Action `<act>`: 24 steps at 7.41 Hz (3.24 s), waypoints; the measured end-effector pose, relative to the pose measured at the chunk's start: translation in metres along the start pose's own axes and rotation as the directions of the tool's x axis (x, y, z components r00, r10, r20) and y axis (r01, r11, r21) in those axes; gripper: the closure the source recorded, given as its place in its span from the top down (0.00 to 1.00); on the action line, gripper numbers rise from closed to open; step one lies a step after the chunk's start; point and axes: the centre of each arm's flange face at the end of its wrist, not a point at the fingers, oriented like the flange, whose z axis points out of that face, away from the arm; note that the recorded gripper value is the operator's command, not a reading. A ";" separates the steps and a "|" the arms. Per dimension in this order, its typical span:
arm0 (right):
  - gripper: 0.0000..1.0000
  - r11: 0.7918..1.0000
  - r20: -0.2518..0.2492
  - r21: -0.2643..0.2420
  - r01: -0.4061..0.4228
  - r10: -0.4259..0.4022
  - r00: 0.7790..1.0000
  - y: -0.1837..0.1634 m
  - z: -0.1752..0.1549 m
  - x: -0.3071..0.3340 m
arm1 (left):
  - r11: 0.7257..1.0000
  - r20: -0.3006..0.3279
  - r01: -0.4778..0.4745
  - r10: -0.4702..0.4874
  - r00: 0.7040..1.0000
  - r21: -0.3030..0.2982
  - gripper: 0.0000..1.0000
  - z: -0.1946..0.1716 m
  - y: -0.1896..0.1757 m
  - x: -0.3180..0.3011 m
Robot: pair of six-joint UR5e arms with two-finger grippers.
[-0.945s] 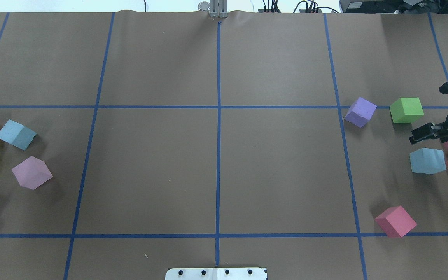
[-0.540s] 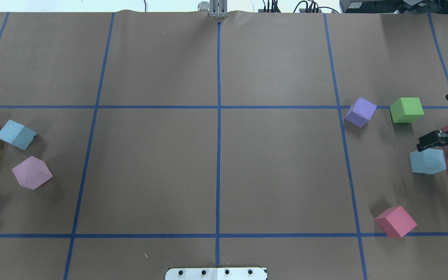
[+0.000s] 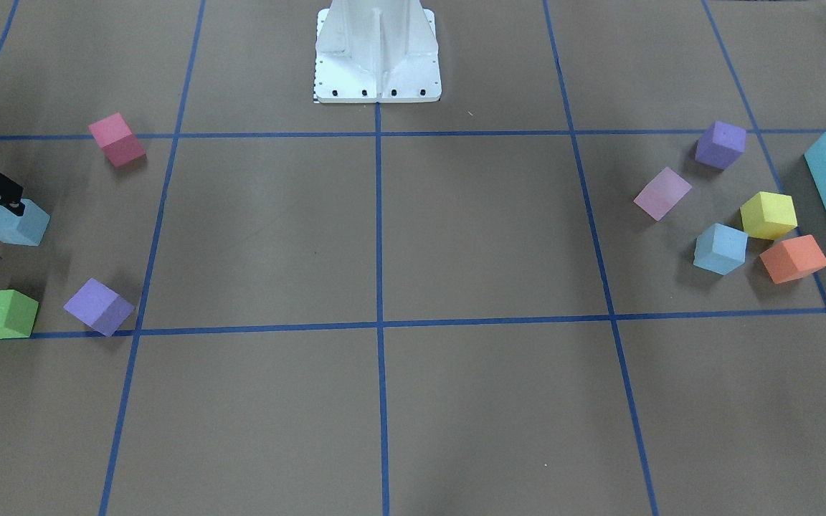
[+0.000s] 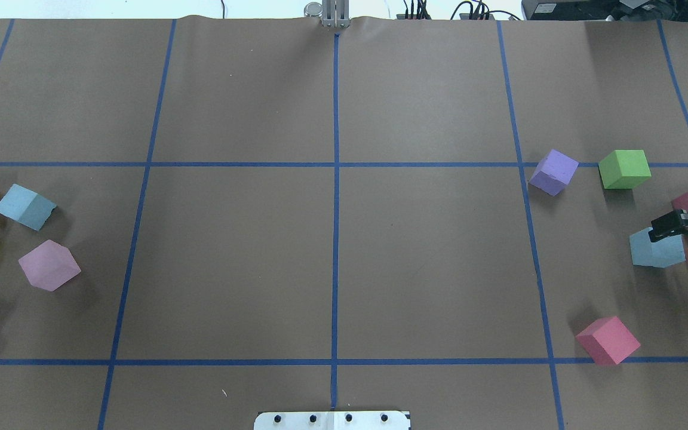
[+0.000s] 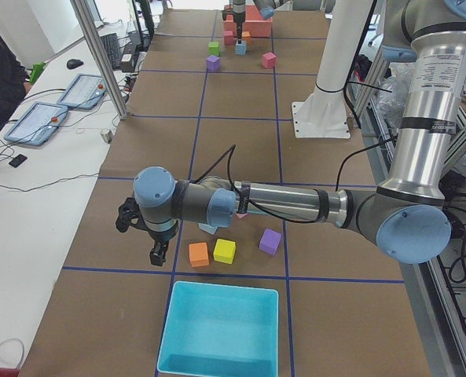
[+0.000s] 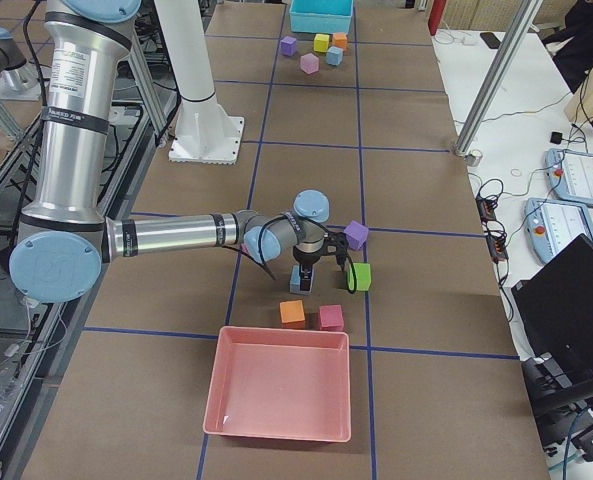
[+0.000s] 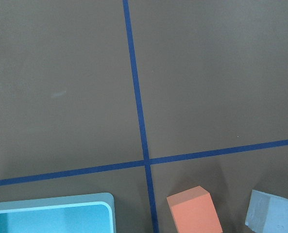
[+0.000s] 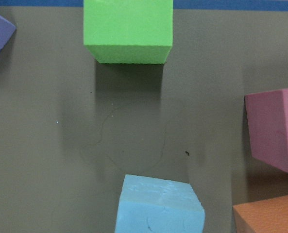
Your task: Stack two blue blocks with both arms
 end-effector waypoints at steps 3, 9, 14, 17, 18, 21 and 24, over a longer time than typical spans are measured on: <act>1.00 1.000 -0.001 -0.009 -0.010 0.010 1.000 0.000 0.006 -0.006 | 1.000 -0.003 0.001 -0.001 1.000 -0.002 0.98 0.001 0.000 0.000; 1.00 1.000 -0.030 -0.022 -0.010 0.009 1.000 0.003 0.023 0.000 | 1.000 -0.005 0.002 -0.002 1.000 -0.003 0.98 0.001 0.000 0.000; 1.00 0.999 -0.033 -0.041 0.003 -0.005 0.999 0.008 0.037 -0.004 | 1.000 -0.005 0.002 -0.002 1.000 -0.004 0.98 0.002 0.000 0.000; 0.83 0.999 -0.020 -0.028 0.018 -0.018 1.000 0.008 0.053 0.009 | 1.000 -0.006 0.002 -0.002 1.000 -0.003 0.98 0.001 0.000 0.000; 0.76 1.000 -0.015 -0.023 0.007 -0.007 1.000 0.008 0.052 0.008 | 1.000 -0.006 0.003 -0.003 1.000 -0.002 0.98 0.001 0.000 0.000; 0.47 1.000 0.008 0.003 -0.016 0.015 1.000 0.007 0.048 0.003 | 1.000 -0.006 0.005 -0.005 1.000 -0.004 0.98 0.001 0.000 -0.001; 0.44 1.000 0.025 0.013 -0.012 0.011 1.000 0.005 0.042 -0.006 | 1.000 -0.007 0.006 -0.006 1.000 -0.006 0.98 0.002 0.000 -0.001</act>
